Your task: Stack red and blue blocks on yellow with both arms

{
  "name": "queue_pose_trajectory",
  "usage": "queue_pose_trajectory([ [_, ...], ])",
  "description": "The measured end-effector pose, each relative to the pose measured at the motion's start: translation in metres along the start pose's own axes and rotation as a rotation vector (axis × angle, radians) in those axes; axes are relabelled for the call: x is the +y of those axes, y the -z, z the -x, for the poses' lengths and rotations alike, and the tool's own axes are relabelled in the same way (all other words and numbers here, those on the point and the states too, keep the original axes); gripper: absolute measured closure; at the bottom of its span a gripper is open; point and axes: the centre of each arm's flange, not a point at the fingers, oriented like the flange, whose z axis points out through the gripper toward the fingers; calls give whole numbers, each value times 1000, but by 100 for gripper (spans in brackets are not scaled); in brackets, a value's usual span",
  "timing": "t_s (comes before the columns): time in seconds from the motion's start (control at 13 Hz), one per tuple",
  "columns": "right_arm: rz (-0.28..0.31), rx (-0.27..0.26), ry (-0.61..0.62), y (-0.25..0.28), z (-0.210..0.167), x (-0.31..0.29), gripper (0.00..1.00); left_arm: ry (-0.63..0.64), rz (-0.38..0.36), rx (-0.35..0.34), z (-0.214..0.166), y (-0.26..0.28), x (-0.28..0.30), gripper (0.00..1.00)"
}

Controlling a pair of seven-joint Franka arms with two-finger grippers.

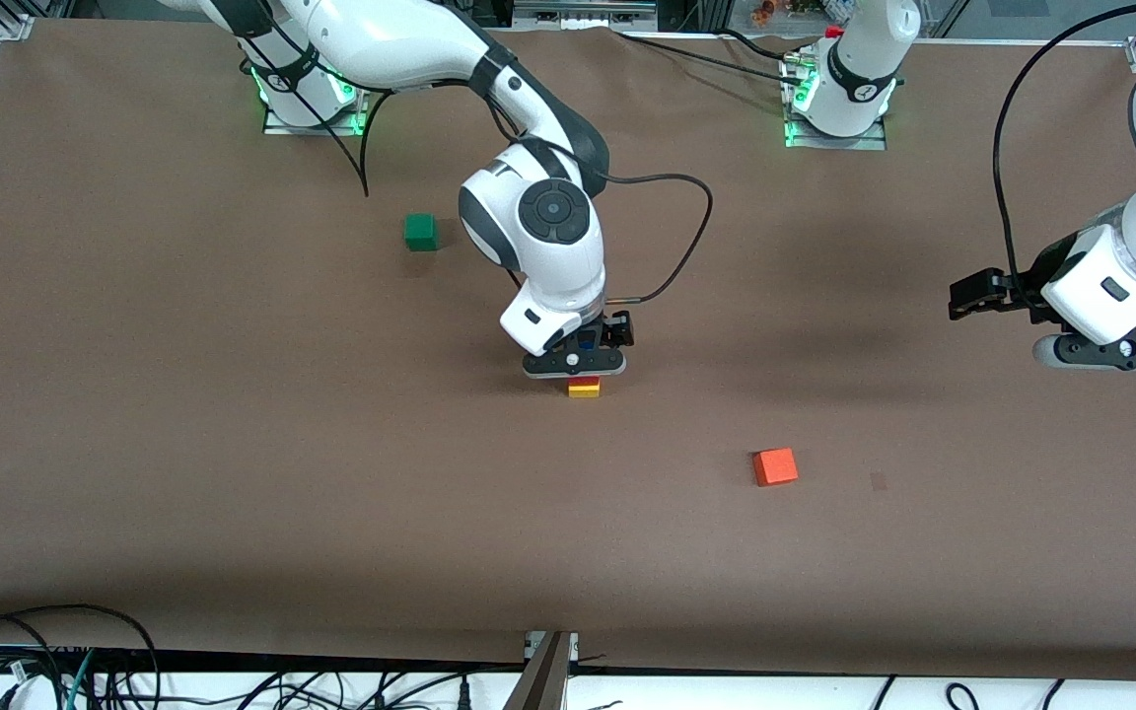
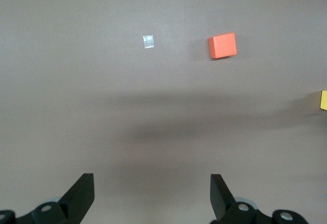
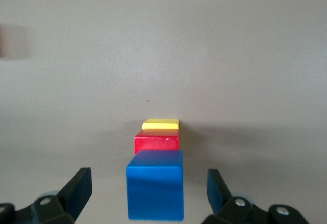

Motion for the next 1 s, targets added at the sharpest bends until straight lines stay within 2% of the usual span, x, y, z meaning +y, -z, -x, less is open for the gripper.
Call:
queue_pose_trajectory([
  [0.23, -14, 48, -79, 88, -43, 47, 0, -9, -1, -2, 0, -1, 6, 0],
  [0.31, -12, 33, -110, 119, -61, 83, 0, -11, -1, -2, 0, -1, 7, 0],
  [0.38, -18, -8, -133, 145, -75, 124, 0, -12, -1, -2, 0, -1, 7, 0],
  [0.62, -19, -92, -172, 192, -98, 220, 0, -12, -1, -3, -1, -3, 8, 0],
  [0.77, -2, -129, -174, 211, -95, 253, 0, -13, -1, -5, -2, -4, 8, 0],
  [1.0, 23, -150, -197, 240, -77, 297, 0, -9, 0, 6, -3, -1, 6, 0],
])
